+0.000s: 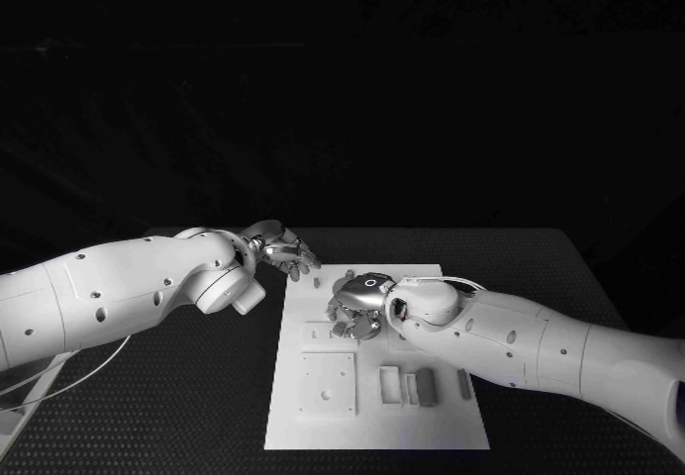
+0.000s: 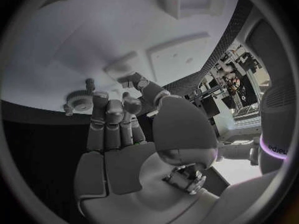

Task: Assemble the parts on the task board

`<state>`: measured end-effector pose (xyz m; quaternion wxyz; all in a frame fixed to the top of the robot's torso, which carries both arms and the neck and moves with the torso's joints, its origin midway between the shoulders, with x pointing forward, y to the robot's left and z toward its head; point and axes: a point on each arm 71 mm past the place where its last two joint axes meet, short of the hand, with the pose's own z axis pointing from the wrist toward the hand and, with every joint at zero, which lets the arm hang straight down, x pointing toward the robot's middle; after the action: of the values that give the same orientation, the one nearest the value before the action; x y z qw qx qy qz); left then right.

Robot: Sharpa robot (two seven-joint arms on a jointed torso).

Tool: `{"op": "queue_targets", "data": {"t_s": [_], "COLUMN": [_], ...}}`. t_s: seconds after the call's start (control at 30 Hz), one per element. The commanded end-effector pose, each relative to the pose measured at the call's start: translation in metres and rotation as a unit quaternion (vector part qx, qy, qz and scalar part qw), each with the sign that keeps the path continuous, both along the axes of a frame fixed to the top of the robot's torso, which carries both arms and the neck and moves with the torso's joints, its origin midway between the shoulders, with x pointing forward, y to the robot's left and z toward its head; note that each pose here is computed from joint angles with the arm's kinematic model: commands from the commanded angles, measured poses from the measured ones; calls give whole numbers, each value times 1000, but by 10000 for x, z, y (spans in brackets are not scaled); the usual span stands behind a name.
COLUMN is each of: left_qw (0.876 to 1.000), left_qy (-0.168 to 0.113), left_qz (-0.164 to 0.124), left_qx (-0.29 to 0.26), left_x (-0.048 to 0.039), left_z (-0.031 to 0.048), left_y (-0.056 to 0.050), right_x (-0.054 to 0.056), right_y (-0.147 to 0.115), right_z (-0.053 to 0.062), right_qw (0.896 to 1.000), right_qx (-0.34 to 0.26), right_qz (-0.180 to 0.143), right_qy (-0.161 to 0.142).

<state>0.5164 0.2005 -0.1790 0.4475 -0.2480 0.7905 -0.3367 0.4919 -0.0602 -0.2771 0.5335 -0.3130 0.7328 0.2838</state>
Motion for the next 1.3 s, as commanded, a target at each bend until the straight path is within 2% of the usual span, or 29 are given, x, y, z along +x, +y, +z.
{"op": "queue_targets", "data": {"t_s": [0.03, 0.33, 0.7, 1.3], "left_qw": [1000, 1000, 1000, 1000], "left_qy": [-2, -1, 1, 2], "left_qz": [1, -5, -7, -8], "left_qx": [-10, -10, -10, -11], "left_x": [2, 14, 11, 11], "left_z": [11, 9, 8, 6], "left_y": [-13, -77, -89, -79], "right_x": [-1, -10, -16, -28], "right_y": [10, 25, 39, 52], "right_z": [-19, -88, -140, -144], "right_qw": [1000, 1000, 999, 999], "right_qx": [-10, -25, -31, -24], "right_qz": [8, 10, 13, 17], "right_qy": [2, 12, 18, 16]}}
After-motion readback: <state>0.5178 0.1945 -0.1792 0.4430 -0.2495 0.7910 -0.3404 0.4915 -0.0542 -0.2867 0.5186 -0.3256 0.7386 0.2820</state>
